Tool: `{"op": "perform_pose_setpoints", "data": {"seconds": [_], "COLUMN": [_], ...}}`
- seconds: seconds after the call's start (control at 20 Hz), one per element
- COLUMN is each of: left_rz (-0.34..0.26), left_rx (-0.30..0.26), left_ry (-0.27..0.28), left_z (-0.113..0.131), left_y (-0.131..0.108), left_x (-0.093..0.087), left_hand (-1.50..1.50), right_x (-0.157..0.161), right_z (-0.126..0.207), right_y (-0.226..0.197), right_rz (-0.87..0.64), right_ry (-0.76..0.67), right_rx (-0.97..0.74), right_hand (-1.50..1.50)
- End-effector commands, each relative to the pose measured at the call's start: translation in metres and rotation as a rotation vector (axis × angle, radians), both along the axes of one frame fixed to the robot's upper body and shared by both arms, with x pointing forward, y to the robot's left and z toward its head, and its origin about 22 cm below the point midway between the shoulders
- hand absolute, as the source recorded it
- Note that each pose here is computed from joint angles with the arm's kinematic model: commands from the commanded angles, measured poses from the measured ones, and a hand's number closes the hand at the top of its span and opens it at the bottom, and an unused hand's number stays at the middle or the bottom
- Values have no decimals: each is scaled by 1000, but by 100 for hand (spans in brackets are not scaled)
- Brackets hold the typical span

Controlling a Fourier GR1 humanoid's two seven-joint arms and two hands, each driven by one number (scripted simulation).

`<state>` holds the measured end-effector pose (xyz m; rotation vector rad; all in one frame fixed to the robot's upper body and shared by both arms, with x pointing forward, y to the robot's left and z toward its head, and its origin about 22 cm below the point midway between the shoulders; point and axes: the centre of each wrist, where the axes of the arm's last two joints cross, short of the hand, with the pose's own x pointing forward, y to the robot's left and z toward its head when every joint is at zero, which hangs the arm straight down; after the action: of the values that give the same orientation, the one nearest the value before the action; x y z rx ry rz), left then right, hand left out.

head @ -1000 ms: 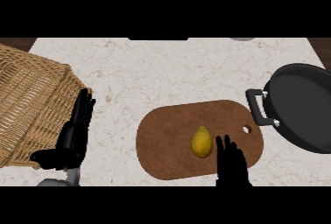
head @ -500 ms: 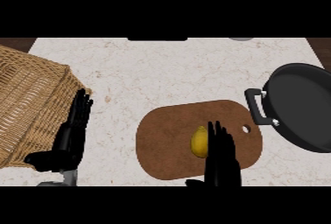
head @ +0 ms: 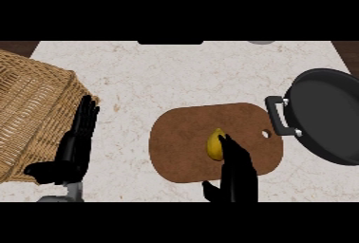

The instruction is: Pick the lemon from the cutting board and place it in the pot

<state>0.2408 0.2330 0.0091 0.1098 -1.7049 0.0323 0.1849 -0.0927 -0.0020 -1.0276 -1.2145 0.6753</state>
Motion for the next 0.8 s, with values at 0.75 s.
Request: {"op": "perform_pose_setpoints", "data": {"seconds": [0.75], "left_rz": [-13], "left_rx": [3], "left_ry": [12], "left_z": [11], "left_y": [-2], "left_x": [-14], "left_hand": [0], "right_x": [38], "right_z": [9], "right_y": [15], "right_rz": [80], "right_ry": [-107], "right_rx": [-192], "right_hand": [150]}}
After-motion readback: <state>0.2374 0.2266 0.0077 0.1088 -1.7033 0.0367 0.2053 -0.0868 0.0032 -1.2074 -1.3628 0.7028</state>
